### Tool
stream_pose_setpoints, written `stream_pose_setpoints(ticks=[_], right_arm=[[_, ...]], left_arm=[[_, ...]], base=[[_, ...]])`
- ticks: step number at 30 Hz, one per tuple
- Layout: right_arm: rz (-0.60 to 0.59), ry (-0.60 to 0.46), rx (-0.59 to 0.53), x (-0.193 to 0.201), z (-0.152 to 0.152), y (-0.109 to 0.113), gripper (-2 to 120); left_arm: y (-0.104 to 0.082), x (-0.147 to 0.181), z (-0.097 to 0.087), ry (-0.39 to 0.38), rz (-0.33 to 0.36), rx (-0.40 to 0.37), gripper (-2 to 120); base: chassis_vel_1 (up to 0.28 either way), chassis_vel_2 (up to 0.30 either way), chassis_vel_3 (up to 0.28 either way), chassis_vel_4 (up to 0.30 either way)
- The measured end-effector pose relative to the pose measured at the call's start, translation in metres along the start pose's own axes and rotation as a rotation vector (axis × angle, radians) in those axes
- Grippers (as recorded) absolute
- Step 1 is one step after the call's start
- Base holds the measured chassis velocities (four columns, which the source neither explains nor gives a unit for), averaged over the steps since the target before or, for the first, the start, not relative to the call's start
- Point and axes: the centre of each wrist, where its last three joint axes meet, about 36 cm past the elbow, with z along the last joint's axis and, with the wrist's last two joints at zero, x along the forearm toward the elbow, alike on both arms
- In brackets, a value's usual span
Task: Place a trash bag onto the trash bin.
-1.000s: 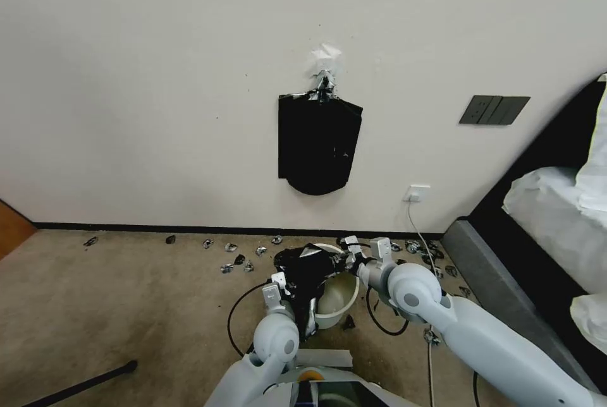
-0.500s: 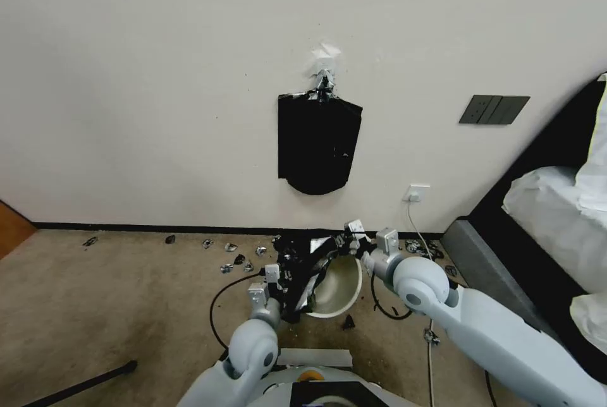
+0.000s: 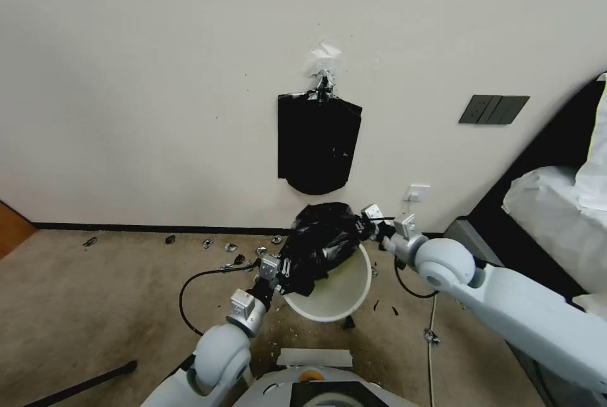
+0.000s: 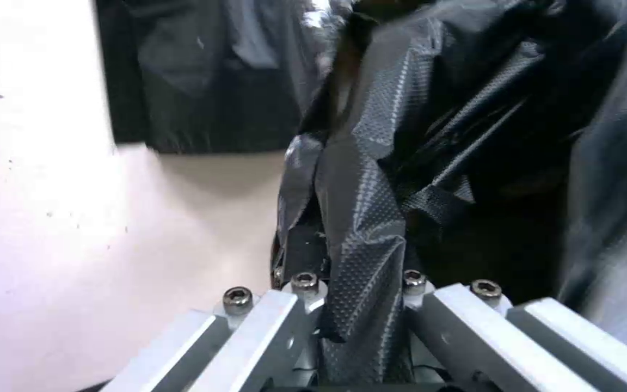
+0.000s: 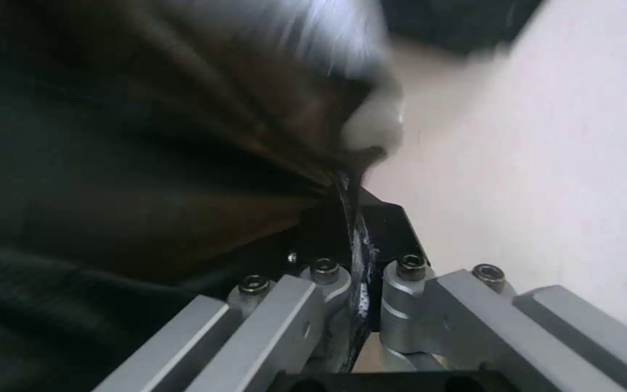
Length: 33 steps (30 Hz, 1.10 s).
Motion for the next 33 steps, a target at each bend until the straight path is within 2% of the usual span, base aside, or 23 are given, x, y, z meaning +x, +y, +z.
stream_pose_setpoints(ticks=[1, 3, 4, 7, 8, 11, 13, 15, 17, 19, 20, 21, 23, 24, 26, 27, 29, 33], right_arm=[[0.000, 0.000, 0.000, 0.000, 0.000, 0.000, 0], [-0.016, 0.030, 0.071, 0.011, 0.013, 0.004, 0], [-0.016, 0.030, 0.071, 0.011, 0.013, 0.004, 0], [-0.055, 0.038, 0.098, 0.015, 0.023, 0.020, 0], [-0.055, 0.038, 0.098, 0.015, 0.023, 0.020, 0], [-0.077, 0.023, 0.052, 0.012, 0.031, 0.035, 0], [-0.073, 0.012, 0.033, 0.010, 0.032, 0.038, 0], [-0.067, -0.020, -0.057, 0.005, 0.033, 0.047, 0], [-0.063, -0.031, -0.084, 0.005, 0.032, 0.050, 0], [-0.020, -0.096, -0.186, 0.002, 0.032, 0.060, 10], [0.001, -0.119, -0.212, 0.001, 0.032, 0.063, 15], [0.001, -0.119, -0.212, 0.001, 0.032, 0.063, 15], [0.063, -0.172, -0.271, 0.001, 0.034, 0.067, 25], [0.063, -0.172, -0.271, 0.001, 0.034, 0.067, 25], [0.085, -0.189, -0.283, 0.007, 0.037, 0.069, 35], [0.085, -0.189, -0.283, 0.007, 0.037, 0.069, 35], [0.092, -0.199, -0.281, 0.018, 0.035, 0.070, 47], [0.114, -0.226, -0.270, 0.029, 0.029, 0.071, 57]], left_arm=[[0.000, 0.000, 0.000, 0.000, 0.000, 0.000, 2], [0.002, -0.004, -0.003, -0.028, -0.053, 0.106, 2], [0.002, -0.004, -0.003, -0.028, -0.053, 0.106, 2], [0.007, -0.005, -0.006, -0.032, -0.131, 0.196, 2], [0.007, -0.005, -0.006, -0.032, -0.131, 0.196, 2], [0.010, -0.003, -0.011, -0.010, -0.178, 0.242, 2], [0.010, -0.002, -0.012, -0.001, -0.183, 0.247, 2], [0.010, 0.002, -0.013, 0.026, -0.191, 0.257, 2], [0.009, 0.002, -0.013, 0.036, -0.194, 0.260, 2], [0.009, 0.004, -0.013, 0.084, -0.213, 0.269, 2], [0.009, 0.004, -0.013, 0.103, -0.218, 0.273, 2], [0.009, 0.004, -0.013, 0.103, -0.218, 0.273, 2], [0.012, 0.004, -0.013, 0.139, -0.233, 0.284, 2], [0.012, 0.004, -0.013, 0.139, -0.233, 0.284, 2], [0.016, 0.004, -0.014, 0.162, -0.249, 0.285, 2], [0.016, 0.004, -0.014, 0.162, -0.249, 0.285, 2], [0.022, 0.004, -0.017, 0.178, -0.266, 0.287, 2], [0.028, 0.003, -0.019, 0.194, -0.286, 0.298, 2]], base=[[0.000, 0.000, 0.000, 0.000], [0.000, 0.000, 0.000, 0.000], [0.000, 0.000, 0.000, 0.000], [0.000, 0.000, 0.000, 0.000], [0.000, 0.000, 0.000, 0.000], [0.000, 0.000, 0.000, 0.000], [0.000, 0.000, 0.000, 0.000], [0.000, 0.000, 0.000, 0.000], [0.000, 0.000, 0.000, 0.000], [0.000, 0.000, 0.000, 0.000], [0.000, 0.000, 0.000, 0.000], [0.000, 0.000, 0.000, 0.000], [0.000, 0.000, 0.000, 0.000], [0.000, 0.000, 0.000, 0.000], [0.000, 0.000, 0.000, 0.000], [0.000, 0.000, 0.000, 0.000], [0.000, 0.000, 0.000, 0.000], [0.000, 0.000, 0.000, 0.000]])
